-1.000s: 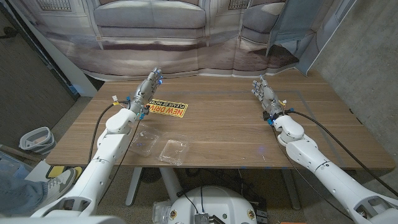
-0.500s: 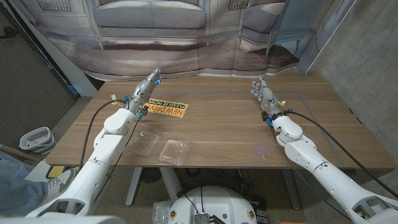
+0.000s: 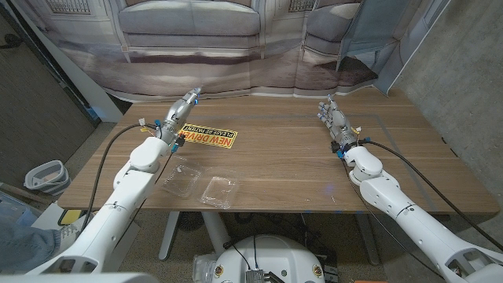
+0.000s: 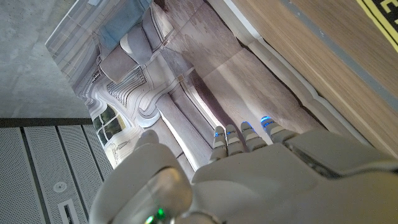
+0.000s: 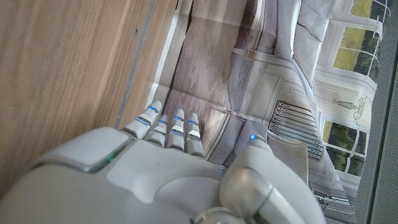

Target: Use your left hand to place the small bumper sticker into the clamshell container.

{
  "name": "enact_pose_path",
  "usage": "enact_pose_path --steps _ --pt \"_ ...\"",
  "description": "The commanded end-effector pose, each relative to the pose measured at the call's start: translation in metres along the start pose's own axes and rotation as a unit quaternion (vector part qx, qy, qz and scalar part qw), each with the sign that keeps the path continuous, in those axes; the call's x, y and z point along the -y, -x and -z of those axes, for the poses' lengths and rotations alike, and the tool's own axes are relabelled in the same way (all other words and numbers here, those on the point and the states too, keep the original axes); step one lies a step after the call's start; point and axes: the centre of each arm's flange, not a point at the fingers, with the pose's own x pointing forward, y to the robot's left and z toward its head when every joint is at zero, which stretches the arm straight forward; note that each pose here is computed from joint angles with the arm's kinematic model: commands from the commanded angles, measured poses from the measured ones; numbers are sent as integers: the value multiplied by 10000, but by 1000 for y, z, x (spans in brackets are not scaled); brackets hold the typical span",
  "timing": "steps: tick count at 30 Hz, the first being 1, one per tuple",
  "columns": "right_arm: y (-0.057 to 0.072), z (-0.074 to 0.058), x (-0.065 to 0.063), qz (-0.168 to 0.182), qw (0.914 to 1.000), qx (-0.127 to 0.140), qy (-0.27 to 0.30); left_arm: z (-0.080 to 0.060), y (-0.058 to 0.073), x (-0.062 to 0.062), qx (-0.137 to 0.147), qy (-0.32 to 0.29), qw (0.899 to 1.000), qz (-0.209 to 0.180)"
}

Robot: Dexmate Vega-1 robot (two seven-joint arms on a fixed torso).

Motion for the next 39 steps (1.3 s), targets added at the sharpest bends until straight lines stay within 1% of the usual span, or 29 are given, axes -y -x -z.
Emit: enact_pose_path --steps 1,11,12,21,26,31,34,39 --pt "0 -1 -1 -11 10000 -25 19 0 10 -8 -83 -183 9998 -97" --pt "3 -5 0 -32 9999 -60 99 -2 24 -17 -105 -258 9995 -171" --pt "4 -6 0 10 10000 -77 51 -1 25 -17 -103 -236 9995 -194" --pt "6 -6 -6 -45 9999 -115 84 4 37 -21 -138 -264 9991 -298" --pt "8 -7 -6 -53 9999 -86 110 9 38 -17 -104 -201 9993 -305" --pt "10 -10 -6 -67 9999 -38 131 11 38 -12 -93 -271 9992 -282" --pt "12 -12 -5 -51 9999 2 112 10 37 -10 -136 -376 9989 -232" --pt "16 -14 -4 -43 9999 45 94 10 34 -6 -152 -384 9991 -130"
